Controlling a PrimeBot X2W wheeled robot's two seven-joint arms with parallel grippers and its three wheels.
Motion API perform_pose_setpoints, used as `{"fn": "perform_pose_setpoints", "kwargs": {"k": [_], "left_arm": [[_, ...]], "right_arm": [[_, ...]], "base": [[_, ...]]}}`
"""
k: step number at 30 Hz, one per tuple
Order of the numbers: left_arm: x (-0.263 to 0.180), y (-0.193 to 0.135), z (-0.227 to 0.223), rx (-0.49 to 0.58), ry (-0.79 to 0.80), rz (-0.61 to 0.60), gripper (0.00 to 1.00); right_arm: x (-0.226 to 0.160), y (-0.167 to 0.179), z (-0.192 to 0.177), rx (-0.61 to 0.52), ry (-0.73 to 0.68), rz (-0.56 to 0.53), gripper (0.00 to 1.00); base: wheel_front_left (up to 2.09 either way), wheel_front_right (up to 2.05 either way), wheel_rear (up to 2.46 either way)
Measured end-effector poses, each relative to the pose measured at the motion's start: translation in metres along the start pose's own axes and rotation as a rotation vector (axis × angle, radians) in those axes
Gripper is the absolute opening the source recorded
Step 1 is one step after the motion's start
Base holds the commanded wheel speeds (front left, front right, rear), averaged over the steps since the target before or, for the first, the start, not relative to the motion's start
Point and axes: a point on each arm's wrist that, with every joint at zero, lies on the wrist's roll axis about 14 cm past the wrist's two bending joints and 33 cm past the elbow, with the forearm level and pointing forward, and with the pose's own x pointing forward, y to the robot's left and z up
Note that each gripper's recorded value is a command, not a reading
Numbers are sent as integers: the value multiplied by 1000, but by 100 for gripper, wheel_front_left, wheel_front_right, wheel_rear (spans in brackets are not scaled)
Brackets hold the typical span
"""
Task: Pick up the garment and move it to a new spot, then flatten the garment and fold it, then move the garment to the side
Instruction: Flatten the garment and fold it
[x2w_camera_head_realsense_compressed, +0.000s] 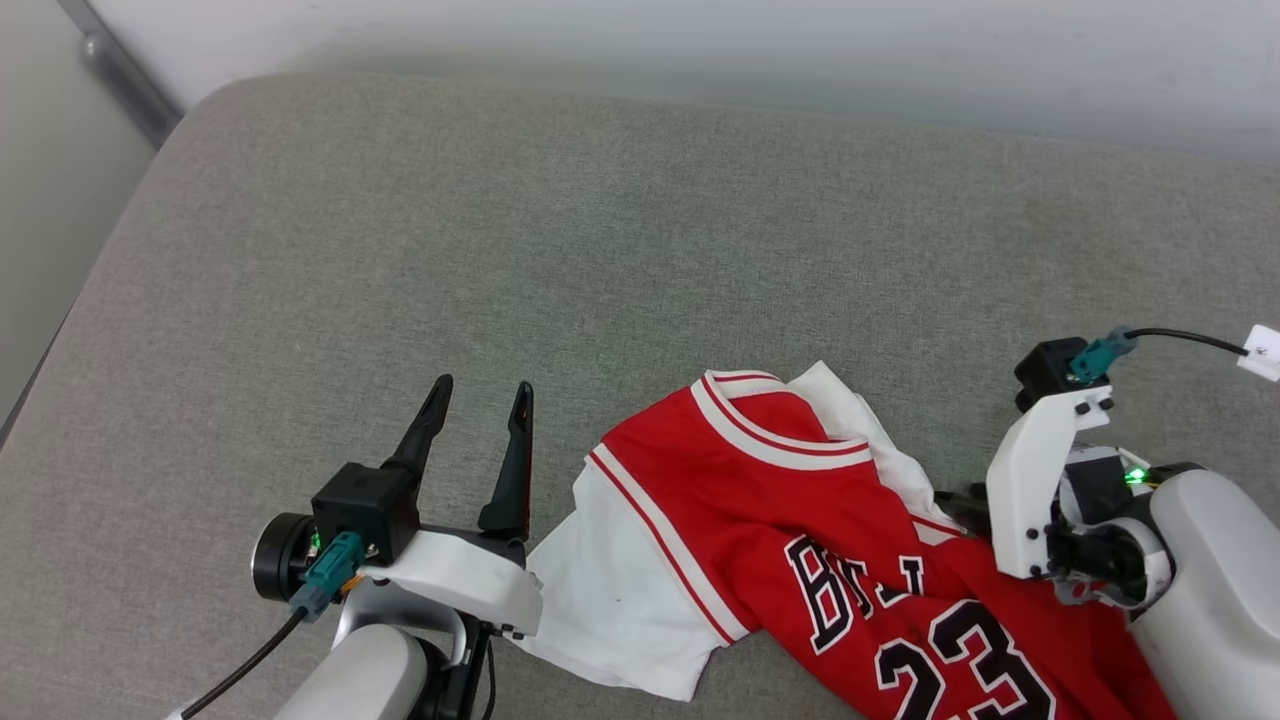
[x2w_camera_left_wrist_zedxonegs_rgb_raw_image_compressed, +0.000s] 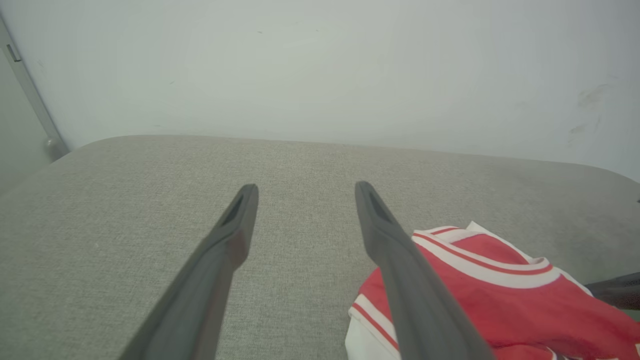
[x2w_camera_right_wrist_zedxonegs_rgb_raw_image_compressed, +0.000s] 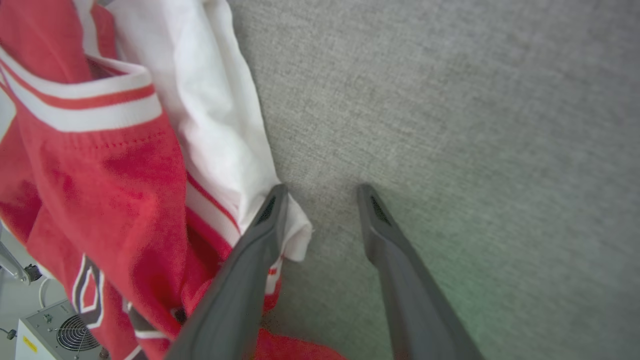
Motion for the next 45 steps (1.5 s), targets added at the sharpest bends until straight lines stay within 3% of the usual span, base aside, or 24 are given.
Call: {"fn": "perform_pose_setpoints", "kwargs": {"k": [7, 17, 21, 32, 33, 34, 35, 45], "left_arm": [[-2, -3, 3, -6, -12, -5, 100], [-6, -16, 9, -6, -32, -38, 100], [-10, -19, 9, -3, -33, -47, 100], [-25, -26, 18, 8, -42, -64, 100], [-26, -26, 19, 9, -42, -65, 100], [-26, -27, 20, 10, -46, -69, 100], [-26, -28, 21, 10, -47, -73, 100], [-32, -28, 23, 22, -43, -80, 100]], "right_arm": [[-25, 8, 49, -96, -238, -11, 0], [-112, -50, 97, -74, -609, -227, 0], [-132, -63, 75, -17, -721, -292, 0], [-144, -29, -21, 105, -843, -315, 0], [-146, -26, -26, 117, -852, -314, 5], [-147, -23, -30, 127, -857, -314, 42], [-149, -21, -32, 134, -868, -313, 100], [-153, -26, -38, 163, -835, -320, 100]], "base": [[0, 0, 0], [0, 0, 0], [0, 0, 0], [0, 0, 0], [0, 0, 0], [0, 0, 0], [0, 0, 0], [0, 0, 0]]}}
